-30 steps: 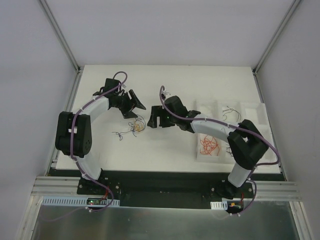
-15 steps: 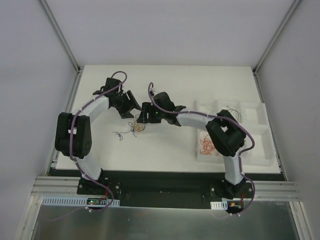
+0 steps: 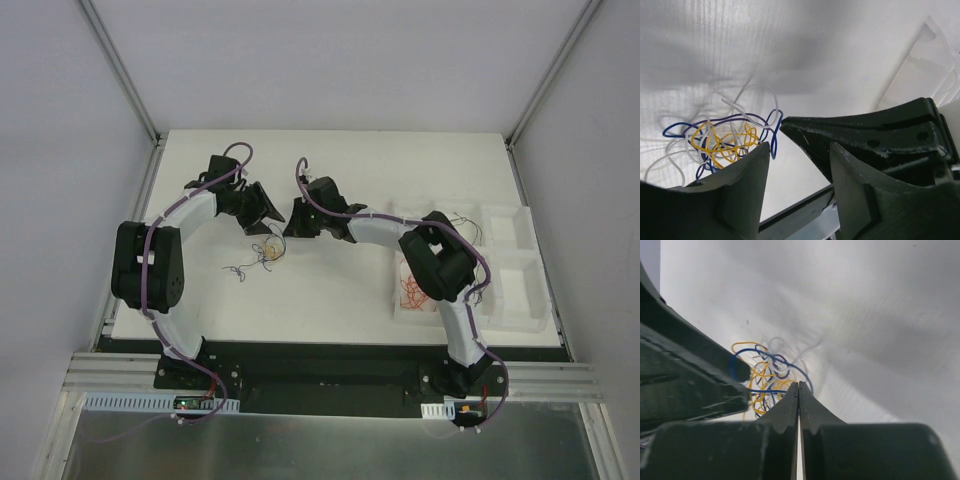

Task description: Untangle the cables

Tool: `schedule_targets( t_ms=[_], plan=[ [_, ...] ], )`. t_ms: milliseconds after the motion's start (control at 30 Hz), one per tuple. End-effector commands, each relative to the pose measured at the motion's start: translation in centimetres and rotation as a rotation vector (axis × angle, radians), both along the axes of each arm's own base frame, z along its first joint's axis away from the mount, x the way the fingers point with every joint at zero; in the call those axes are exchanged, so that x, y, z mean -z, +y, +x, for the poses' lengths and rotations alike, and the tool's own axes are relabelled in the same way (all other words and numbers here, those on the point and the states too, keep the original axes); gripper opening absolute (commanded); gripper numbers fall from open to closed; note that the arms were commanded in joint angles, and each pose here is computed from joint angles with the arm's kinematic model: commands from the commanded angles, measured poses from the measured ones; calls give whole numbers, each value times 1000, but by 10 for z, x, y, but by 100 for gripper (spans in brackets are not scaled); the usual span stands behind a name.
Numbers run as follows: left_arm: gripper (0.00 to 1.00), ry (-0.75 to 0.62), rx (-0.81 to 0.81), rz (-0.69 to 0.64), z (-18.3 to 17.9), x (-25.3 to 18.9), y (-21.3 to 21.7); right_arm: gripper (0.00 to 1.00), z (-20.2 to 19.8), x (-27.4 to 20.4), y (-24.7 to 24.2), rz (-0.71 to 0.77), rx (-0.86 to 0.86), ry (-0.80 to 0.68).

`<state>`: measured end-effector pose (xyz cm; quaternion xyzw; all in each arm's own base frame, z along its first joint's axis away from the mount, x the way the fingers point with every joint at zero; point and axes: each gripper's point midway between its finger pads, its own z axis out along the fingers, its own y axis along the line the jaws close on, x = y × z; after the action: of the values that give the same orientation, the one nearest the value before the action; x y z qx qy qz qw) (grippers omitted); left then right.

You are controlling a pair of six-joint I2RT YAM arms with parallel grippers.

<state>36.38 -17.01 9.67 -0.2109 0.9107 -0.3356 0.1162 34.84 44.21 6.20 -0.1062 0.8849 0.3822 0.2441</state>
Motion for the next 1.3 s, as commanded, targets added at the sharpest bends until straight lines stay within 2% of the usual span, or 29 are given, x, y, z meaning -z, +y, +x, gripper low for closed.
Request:
schedule_targets(
  t_ms=[0, 100, 200, 233, 300, 333, 467, 567, 833, 1000, 1133, 1267],
  plan=[
    [57, -42, 1, -37, 7, -21, 8, 1, 7, -39, -7, 61, -3, -86],
    [71, -49, 18, -52, 9, -21, 6, 0, -1, -52, -13, 94, -4, -108],
    [77, -17, 39, -121, 6, -18, -4, 1, -8, -62, -17, 116, -10, -129],
    [78, -13, 43, -136, 6, -18, -6, 6, -9, -63, -18, 120, -13, -132],
    [80, -11, 34, -136, 6, -17, -4, 31, -8, -65, -14, 133, -31, -133],
    [81, -21, 25, -125, 7, -18, -2, 40, -9, -62, -10, 134, -42, -126],
    [84, -48, -26, -86, 9, -22, 13, 55, -4, -62, 9, 142, -71, -143],
    [83, -11, -88, -102, 8, -19, 24, 63, 3, -61, 23, 124, -90, -163],
    [84, 28, -190, -194, 13, -16, 46, 63, 4, -49, 49, 88, -122, -157],
    [84, 27, -196, -217, 15, -17, 48, 58, -3, -37, 55, 65, -136, -143],
    [84, 25, -166, -256, 17, -18, 43, 50, -6, -38, 55, 48, -141, -150],
    [84, 43, -168, -269, 16, -13, 41, 59, -15, -37, 46, 7, -138, -172]
  ],
)
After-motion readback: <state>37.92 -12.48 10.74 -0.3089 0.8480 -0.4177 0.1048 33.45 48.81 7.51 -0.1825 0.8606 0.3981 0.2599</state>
